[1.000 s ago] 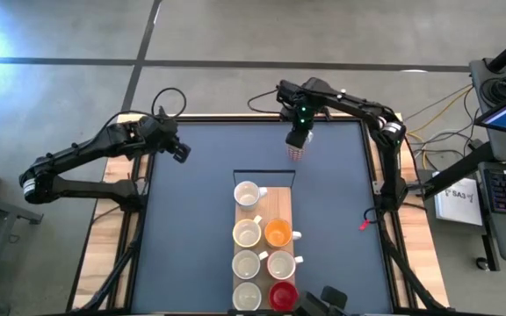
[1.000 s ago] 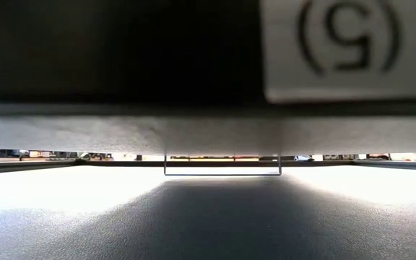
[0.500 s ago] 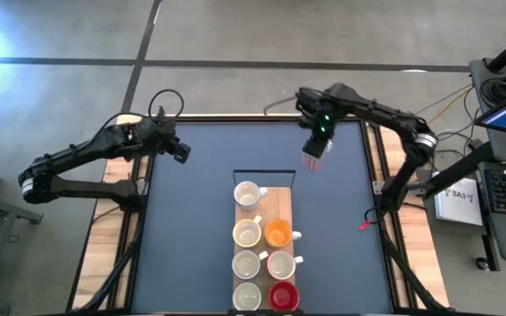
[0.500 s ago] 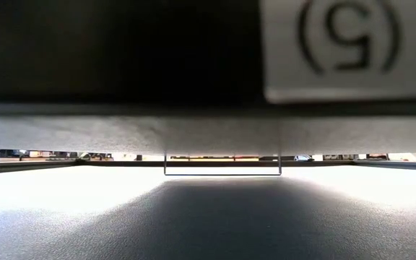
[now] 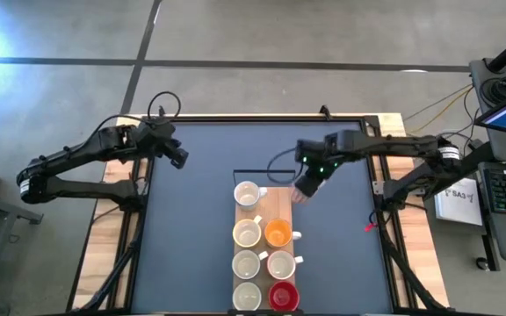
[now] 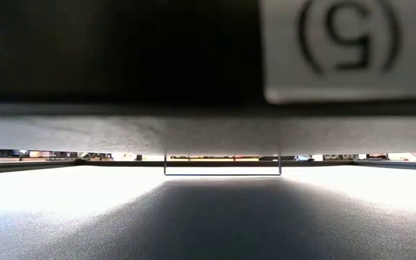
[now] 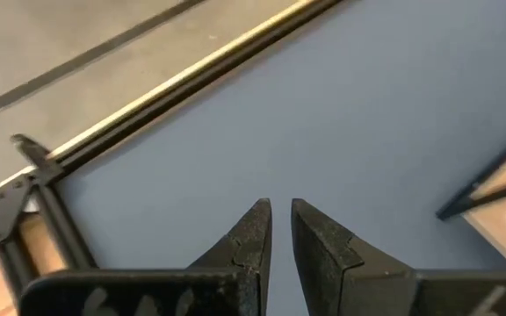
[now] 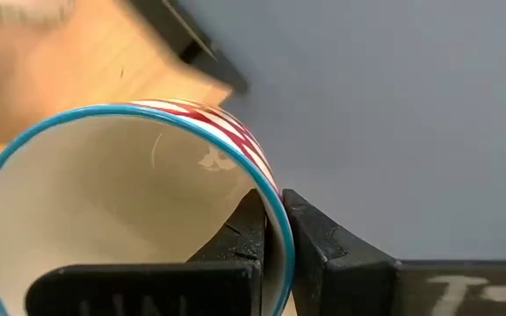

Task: Place coffee mugs
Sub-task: Put the blue and red mug on the shelf

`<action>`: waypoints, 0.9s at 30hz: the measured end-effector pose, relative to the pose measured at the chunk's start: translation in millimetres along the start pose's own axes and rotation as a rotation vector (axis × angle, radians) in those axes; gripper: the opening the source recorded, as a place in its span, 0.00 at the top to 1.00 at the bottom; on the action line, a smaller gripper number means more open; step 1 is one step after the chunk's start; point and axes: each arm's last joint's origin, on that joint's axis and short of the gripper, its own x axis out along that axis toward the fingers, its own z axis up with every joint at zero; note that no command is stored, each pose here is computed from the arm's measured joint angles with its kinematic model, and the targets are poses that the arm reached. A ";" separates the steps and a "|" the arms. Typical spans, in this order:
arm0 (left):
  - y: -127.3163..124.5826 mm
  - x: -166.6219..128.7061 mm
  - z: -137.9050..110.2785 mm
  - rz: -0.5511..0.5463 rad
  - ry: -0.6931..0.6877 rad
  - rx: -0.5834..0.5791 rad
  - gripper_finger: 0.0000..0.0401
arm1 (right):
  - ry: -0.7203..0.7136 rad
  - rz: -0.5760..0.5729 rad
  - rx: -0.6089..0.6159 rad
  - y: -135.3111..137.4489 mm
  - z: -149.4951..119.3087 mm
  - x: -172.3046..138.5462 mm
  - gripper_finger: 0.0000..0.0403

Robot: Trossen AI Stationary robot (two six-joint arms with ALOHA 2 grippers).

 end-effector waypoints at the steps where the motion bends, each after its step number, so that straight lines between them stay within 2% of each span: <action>1: 0.4 -1.4 -0.5 -0.014 0.000 0.008 0.93 | 0.013 -0.004 0.003 5.5 -1.7 3.1 0.97; 6: 4.7 -10.8 -3.1 -0.061 -0.023 0.049 0.93 | 0.007 -0.039 0.034 28.4 -0.9 13.3 0.97; 13: 13.4 -26.3 -8.6 -0.103 -0.075 0.046 0.93 | 0.027 -0.086 0.078 40.8 6.7 34.5 0.97; 20: 19.2 -36.5 -13.1 -0.139 -0.106 0.023 0.93 | -0.003 -0.055 0.069 52.0 17.8 55.1 0.97; 27: 19.7 -38.0 -13.8 -0.157 -0.107 0.020 0.93 | -0.053 0.002 0.099 59.8 21.7 57.4 0.97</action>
